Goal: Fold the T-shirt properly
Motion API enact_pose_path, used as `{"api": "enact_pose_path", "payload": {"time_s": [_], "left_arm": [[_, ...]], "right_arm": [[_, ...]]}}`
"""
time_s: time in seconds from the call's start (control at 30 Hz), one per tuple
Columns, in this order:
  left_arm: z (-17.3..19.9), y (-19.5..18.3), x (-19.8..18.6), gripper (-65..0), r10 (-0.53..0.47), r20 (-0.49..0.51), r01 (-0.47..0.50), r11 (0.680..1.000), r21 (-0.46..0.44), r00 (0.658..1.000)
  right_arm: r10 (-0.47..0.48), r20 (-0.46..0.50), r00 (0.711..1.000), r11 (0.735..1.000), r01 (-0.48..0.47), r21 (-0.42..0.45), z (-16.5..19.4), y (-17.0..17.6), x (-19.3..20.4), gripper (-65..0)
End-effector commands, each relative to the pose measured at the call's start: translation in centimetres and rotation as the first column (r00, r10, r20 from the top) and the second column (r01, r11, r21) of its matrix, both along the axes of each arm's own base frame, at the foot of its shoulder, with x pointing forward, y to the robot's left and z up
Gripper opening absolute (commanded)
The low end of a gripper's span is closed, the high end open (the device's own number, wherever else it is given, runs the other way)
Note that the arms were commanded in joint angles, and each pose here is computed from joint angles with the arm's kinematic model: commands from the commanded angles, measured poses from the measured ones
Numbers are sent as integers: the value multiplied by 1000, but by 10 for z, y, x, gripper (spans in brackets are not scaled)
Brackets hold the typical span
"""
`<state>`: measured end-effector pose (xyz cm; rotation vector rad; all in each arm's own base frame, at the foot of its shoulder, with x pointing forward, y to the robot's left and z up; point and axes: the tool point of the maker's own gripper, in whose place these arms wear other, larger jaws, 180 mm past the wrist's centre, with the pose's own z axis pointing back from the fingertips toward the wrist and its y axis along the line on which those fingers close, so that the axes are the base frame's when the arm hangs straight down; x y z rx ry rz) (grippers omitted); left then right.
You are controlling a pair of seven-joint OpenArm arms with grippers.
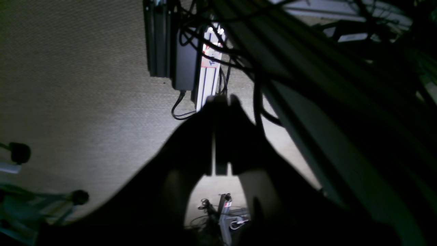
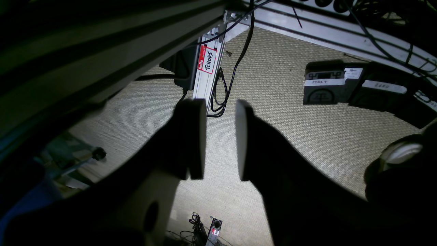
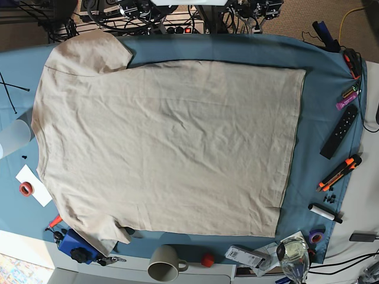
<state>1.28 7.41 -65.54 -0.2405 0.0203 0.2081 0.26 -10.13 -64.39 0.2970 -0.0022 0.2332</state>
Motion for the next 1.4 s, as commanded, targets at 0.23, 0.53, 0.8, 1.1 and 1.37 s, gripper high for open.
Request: {"api": "enact_pose_path", "payload": {"time_s": [0.23,0.53,0.8,1.1,1.37], "left_arm": [[1,-1,3,-650,10,10,-10,1000,-8,1000],[0,-1,3,-650,10,9,-10,1000,-7,1000],[1,-1,3,-650,10,9,-10,1000,-7,1000],[0,0,3,-650,10,9,-10,1000,-6,1000],[3,18,-23,-650,-28,-47,26,999,-46,998]], "right_arm": [[-1,-7,1000,1000,1,8,1,0,-1,-493],[0,-9,1000,1000,0,7,1,0,-1,-493],[5,-23,1000,1000,-5,4,1,0,-4,-493],[10,-38,999,1000,-10,0,1,-1,-6,-493],[22,-171,985,999,-28,-31,6,-14,-32,-493]]}}
